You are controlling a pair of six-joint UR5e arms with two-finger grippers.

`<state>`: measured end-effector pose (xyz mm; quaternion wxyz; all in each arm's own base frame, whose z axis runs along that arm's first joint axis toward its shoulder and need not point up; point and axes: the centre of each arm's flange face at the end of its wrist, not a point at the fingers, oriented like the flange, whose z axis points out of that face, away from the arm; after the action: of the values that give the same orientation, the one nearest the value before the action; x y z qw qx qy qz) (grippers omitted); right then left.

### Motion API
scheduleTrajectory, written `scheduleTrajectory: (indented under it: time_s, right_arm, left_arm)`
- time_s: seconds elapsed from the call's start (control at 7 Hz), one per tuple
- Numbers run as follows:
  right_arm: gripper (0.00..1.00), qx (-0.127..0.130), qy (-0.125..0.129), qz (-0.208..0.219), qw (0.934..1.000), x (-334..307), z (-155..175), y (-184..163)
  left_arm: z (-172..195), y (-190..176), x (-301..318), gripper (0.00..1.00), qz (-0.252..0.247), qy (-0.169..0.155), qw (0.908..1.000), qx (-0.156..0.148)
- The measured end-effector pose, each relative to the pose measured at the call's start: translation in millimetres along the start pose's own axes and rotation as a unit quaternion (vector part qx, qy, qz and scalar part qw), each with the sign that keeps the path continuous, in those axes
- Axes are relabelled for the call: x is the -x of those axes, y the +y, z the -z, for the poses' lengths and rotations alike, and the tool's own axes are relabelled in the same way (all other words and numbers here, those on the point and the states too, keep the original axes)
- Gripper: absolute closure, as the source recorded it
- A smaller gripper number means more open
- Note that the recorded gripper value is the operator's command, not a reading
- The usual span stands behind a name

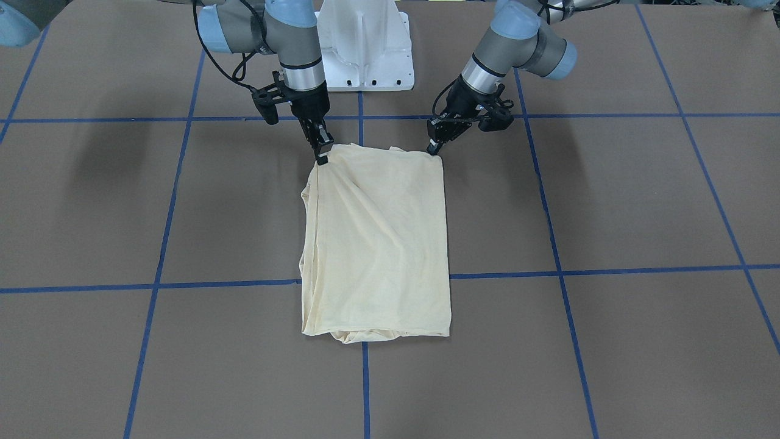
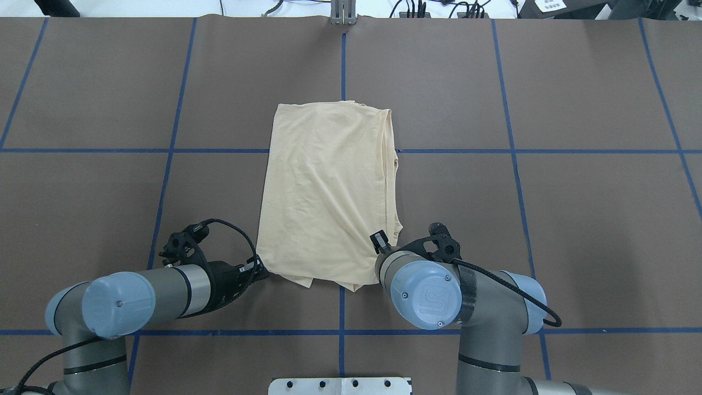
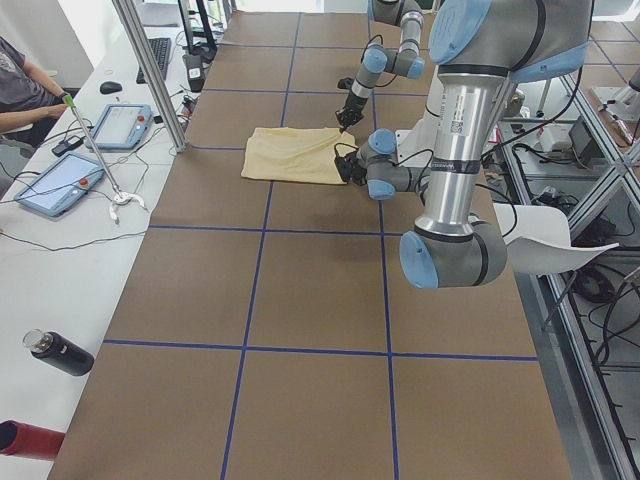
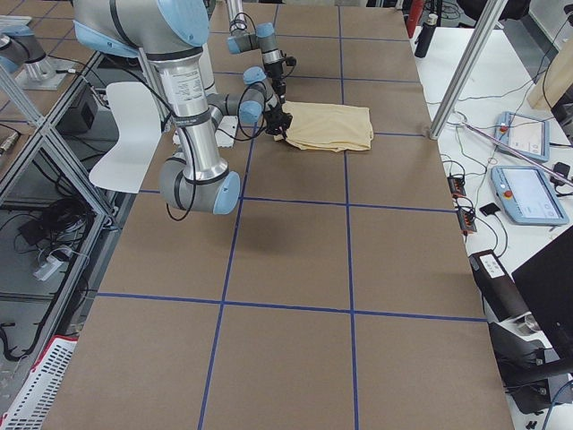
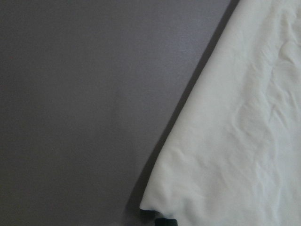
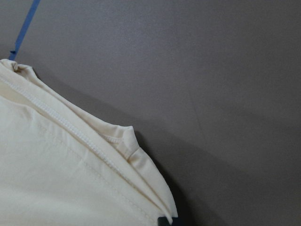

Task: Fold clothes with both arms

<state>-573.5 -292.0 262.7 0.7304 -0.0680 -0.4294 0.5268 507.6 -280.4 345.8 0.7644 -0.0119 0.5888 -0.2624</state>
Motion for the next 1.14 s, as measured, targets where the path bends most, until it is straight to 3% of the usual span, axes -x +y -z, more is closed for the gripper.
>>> scheduleTrajectory:
  time_s: [0.14, 0.29, 0.43, 0.57, 1.14]
  right_arm:
    - [1.00, 0.000, 0.000, 0.000, 1.0000, 0.3, 0.0, -0.8]
    - [1.00, -0.001, 0.000, 0.000, 1.0000, 0.5, 0.0, -1.2]
    - [1.00, -0.001, -0.001, 0.000, 1.0000, 0.8, 0.0, -1.3]
    - [1.00, -0.001, 0.000, 0.001, 1.0000, 0.9, -0.2, -1.3]
    - [1.00, -0.002, -0.001, 0.000, 1.0000, 1.5, -0.5, -2.0]
  left_arm:
    - [6.0, -0.3, -2.7, 1.00, 0.000, 0.004, 1.0000, 0.001]
    - [8.2, -0.1, -3.9, 0.85, 0.000, 0.001, 1.0000, 0.000]
    - [7.7, -0.4, -3.4, 0.54, -0.002, -0.007, 1.0000, -0.003]
    - [5.5, -0.8, -1.9, 0.49, -0.003, -0.015, 0.9999, -0.006]
    - [-2.2, -4.4, 4.0, 0.50, -0.007, -0.027, 0.9996, -0.012]
